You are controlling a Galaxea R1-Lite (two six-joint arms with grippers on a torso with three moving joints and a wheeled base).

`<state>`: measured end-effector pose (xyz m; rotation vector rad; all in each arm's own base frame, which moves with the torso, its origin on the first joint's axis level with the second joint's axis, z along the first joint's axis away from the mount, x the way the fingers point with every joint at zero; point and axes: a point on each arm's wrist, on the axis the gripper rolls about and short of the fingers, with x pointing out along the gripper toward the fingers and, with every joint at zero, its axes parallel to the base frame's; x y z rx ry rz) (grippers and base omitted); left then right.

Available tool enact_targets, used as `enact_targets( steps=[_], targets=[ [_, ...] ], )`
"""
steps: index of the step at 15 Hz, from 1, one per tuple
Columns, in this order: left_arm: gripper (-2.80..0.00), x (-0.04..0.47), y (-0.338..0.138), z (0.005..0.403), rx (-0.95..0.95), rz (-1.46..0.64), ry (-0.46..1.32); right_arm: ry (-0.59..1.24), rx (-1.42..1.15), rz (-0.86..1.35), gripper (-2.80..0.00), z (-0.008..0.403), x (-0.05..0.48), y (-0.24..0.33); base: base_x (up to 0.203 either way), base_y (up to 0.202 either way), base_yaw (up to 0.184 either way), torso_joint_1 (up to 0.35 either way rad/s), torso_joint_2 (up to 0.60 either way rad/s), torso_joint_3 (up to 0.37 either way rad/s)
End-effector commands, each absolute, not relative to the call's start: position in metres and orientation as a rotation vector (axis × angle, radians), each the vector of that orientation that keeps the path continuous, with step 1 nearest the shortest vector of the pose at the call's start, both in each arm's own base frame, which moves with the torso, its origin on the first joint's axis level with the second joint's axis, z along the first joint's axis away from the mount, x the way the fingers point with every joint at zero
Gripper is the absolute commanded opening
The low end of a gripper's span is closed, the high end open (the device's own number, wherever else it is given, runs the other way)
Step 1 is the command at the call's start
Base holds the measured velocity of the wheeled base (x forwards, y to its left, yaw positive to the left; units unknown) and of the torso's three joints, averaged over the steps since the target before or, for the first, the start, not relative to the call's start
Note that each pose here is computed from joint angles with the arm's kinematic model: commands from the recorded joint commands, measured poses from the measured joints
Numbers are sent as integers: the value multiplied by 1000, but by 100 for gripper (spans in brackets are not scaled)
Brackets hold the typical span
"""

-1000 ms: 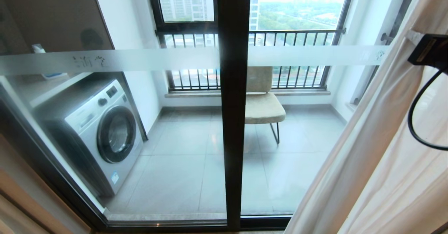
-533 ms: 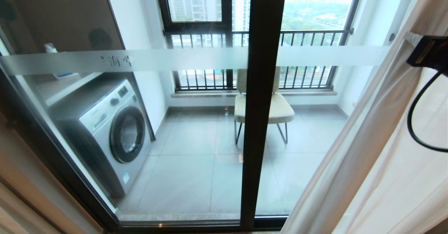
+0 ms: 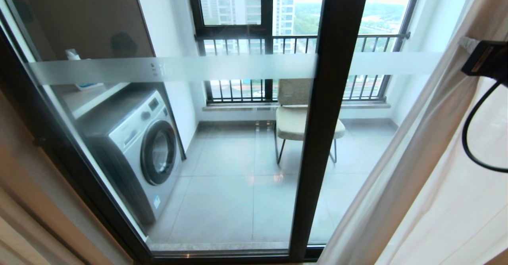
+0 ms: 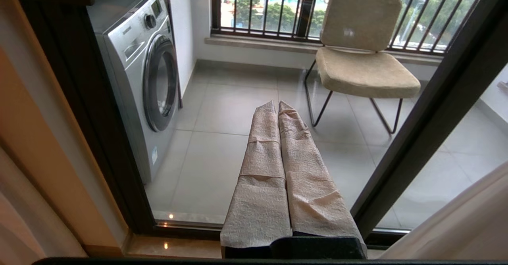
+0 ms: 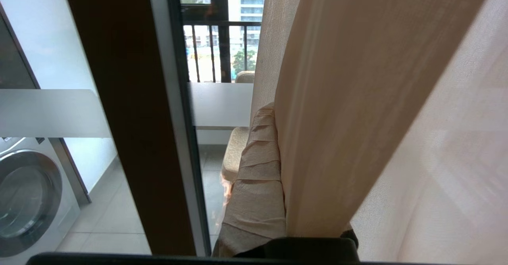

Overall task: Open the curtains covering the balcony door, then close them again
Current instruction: Close the inner curtains on both sides

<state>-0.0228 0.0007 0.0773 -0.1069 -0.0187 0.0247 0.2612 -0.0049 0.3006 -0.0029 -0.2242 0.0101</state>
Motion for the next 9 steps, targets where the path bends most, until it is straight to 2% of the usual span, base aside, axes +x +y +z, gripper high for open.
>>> enact_targets(
  steps=[1, 3, 5, 9],
  targets=[
    [-280, -23, 1, 77, -108, 25, -20, -226, -3, 10, -280, 300, 260, -5, 0, 190, -3, 6, 2, 1],
    [-280, -23, 1, 77, -106, 24, -20, -221, -3, 11, -280, 298, 257, -5, 0, 175, 2, 1, 4, 8],
    [-280, -23, 1, 77, -105, 24, -18, -216, -3, 11, -280, 296, 256, -5, 0, 90, 2, 2, 2, 2],
    [-280, -23, 1, 77, -105, 24, -20, -219, -3, 12, -280, 298, 254, -4, 0, 0, 0, 0, 0, 0]
  ],
)
